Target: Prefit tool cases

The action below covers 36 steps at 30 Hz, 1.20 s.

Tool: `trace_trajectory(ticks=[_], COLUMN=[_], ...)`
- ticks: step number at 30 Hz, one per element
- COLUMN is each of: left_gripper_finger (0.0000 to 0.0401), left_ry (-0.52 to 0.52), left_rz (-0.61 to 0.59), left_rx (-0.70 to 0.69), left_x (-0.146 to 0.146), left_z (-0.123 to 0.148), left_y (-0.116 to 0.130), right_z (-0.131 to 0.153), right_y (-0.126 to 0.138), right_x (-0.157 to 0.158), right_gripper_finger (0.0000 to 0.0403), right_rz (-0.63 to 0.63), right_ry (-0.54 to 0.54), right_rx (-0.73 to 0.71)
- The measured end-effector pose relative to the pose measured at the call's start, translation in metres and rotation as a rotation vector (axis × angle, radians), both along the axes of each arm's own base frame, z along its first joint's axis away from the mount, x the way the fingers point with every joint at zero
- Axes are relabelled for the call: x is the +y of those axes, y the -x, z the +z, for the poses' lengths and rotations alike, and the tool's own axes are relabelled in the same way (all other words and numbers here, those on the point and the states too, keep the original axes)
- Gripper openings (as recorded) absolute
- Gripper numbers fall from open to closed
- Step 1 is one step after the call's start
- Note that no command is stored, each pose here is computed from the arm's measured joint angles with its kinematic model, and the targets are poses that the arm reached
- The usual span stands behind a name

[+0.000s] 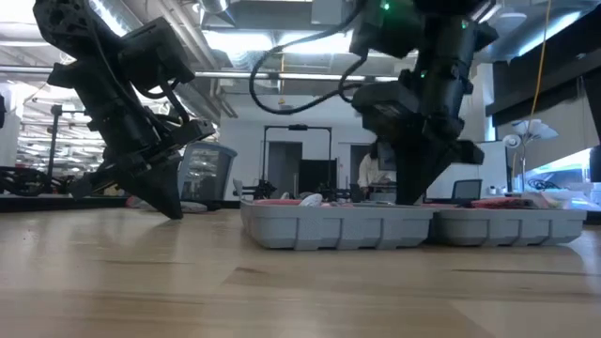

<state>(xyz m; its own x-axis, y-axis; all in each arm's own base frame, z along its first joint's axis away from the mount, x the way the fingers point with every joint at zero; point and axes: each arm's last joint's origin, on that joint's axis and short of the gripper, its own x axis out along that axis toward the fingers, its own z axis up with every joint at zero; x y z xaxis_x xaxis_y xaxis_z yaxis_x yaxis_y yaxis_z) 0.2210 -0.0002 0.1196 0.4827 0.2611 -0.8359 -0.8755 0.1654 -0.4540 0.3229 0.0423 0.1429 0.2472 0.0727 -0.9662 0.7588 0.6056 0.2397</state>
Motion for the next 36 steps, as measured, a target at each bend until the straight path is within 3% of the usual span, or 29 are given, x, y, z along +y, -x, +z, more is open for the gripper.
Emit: trace_trajectory(ticks=[4,13,16,19,26,28,30,36], left_gripper_finger=[0.0000,0.0000,0.0000,0.0000,0.0000,0.0000,0.0000,0.0000], left_ry=[0.003,0.006,0.005,0.008,0.011,0.012,0.015,0.012], left_rz=[0.002,0.013,0.012,0.015,0.023,0.026,0.034,0.037], left_rx=[0.000,-0.006,-0.007,-0.008,-0.007,-0.009,-0.011,-0.013], left_x=[0.000,0.002,0.003,0.003,0.004,0.005,0.006,0.008], left_z=[0.000,0.001,0.001,0.001,0.001,0.001,0.001,0.002], left_y=[0.000,0.000,0.000,0.000,0.000,0.000,0.000,0.000], right_z=[-0.008,0.069,0.061,0.059,-0.005,-0.012,-0.010,0.038], right_y=[0.001,0.007,0.011,0.008,0.011,0.006,0.004,0.005], right_x=[0.001,-0.025,-0.031,-0.032,-0.033,-0.032,-0.032,-0.040], right_gripper_finger=[0.0000,0.0000,0.0000,0.0000,0.0000,0.0000,0.0000,0.0000], right_rz=[0.013,-0.038,-0.047,-0.051,-0.054,-0.050,-0.044,-0.062], right_ry=[-0.024,0.179,0.176,0.174,0.135,0.114,0.115,0.159], right_rx=[0.014,-0.119,-0.060,-0.094,0.021,-0.009,-0.027,-0.086])
